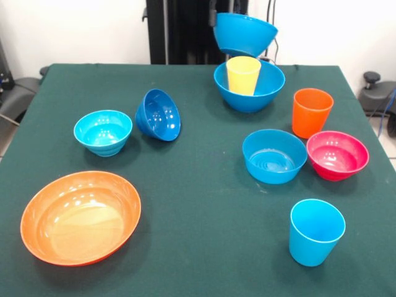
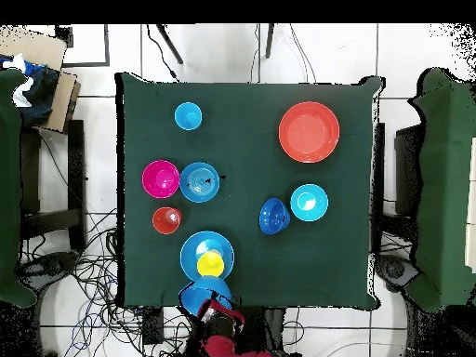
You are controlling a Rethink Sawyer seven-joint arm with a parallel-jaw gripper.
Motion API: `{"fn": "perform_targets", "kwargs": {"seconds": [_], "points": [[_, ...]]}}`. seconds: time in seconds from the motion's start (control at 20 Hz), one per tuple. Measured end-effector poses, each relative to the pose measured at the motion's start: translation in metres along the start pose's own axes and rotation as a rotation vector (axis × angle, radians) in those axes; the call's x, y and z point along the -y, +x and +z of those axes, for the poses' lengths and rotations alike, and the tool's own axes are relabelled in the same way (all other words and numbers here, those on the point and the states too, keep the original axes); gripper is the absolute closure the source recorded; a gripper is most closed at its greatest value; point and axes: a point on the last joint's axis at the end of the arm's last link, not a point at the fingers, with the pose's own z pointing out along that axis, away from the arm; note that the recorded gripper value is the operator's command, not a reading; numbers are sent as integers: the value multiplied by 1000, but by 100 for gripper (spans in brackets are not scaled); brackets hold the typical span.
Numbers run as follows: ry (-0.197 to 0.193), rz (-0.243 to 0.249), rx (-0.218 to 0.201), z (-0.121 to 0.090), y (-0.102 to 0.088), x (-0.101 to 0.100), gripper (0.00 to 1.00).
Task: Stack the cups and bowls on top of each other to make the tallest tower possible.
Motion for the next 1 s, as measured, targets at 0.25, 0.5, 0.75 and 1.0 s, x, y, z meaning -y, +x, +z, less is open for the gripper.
{"fn": "perform_targets", "kwargs": {"seconds": [0.25, 0.5, 0.75, 1.0], "points": [[49, -19, -13, -9, 4, -21, 0], [54, -36, -10, -15, 7, -34, 0], [42, -38, 7, -18, 7, -44, 0], [40, -36, 12, -19, 5, -45, 0]]}}
